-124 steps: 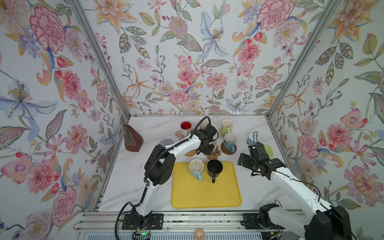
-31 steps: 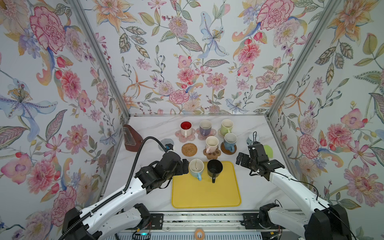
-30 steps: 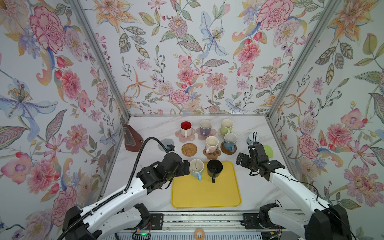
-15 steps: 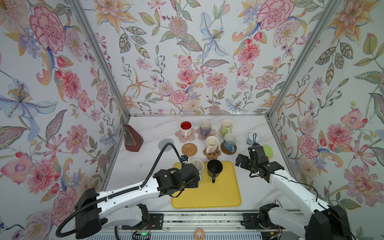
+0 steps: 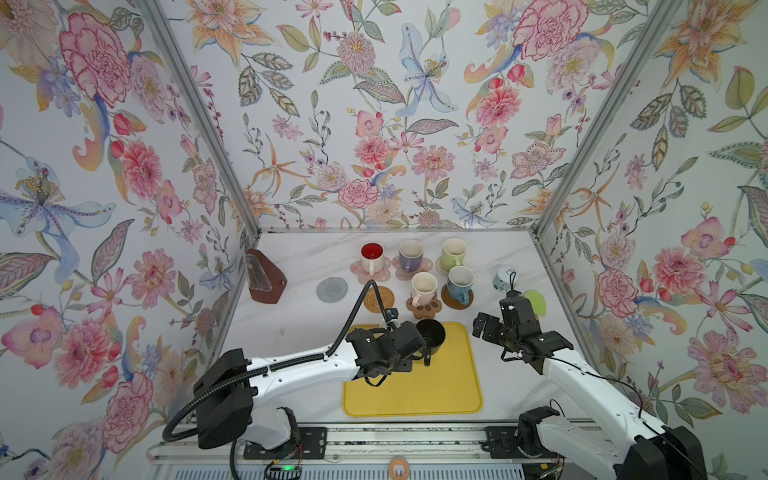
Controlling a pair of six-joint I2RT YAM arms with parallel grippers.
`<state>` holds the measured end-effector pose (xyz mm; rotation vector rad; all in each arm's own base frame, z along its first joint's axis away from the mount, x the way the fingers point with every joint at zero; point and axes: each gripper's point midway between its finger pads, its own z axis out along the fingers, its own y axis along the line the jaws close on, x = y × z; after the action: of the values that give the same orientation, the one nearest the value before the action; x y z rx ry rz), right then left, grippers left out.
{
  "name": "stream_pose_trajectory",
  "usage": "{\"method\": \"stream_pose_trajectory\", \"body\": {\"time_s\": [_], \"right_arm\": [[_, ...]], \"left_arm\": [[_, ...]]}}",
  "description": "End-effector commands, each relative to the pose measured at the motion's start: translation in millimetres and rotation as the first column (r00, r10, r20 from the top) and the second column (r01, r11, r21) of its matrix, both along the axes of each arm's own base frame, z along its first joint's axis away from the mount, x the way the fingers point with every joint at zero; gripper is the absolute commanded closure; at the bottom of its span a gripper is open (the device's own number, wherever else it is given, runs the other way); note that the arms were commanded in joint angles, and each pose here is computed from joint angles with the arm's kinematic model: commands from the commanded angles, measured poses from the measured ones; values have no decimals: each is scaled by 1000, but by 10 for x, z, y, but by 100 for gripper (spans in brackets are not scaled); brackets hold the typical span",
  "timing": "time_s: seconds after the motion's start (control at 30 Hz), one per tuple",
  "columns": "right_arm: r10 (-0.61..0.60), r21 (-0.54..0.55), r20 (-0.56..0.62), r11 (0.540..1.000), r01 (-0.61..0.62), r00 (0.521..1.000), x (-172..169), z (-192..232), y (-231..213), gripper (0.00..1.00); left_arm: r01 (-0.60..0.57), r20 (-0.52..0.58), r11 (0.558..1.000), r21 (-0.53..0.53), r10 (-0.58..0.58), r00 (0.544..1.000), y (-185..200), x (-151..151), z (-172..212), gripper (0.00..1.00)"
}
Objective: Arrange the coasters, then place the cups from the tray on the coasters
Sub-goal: 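Lower the left gripper onto the light blue mug and grasp it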
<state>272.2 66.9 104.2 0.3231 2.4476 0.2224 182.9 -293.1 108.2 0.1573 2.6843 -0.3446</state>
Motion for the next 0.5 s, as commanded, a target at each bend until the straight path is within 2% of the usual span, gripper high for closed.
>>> {"method": "stream_pose_trajectory", "body": {"time_s": [0.0, 0.47], "right_arm": [[13, -12, -1, 1000, -13, 1000, -56, -32, -21, 1], [17, -10, 7, 1000, -17, 1000, -116, -58, -51, 1]], "left_arm": [[24, -32, 998, 51, -23, 999, -6, -43, -41, 44], [12, -52, 992, 128, -5, 999, 37, 69, -316, 48]]}}
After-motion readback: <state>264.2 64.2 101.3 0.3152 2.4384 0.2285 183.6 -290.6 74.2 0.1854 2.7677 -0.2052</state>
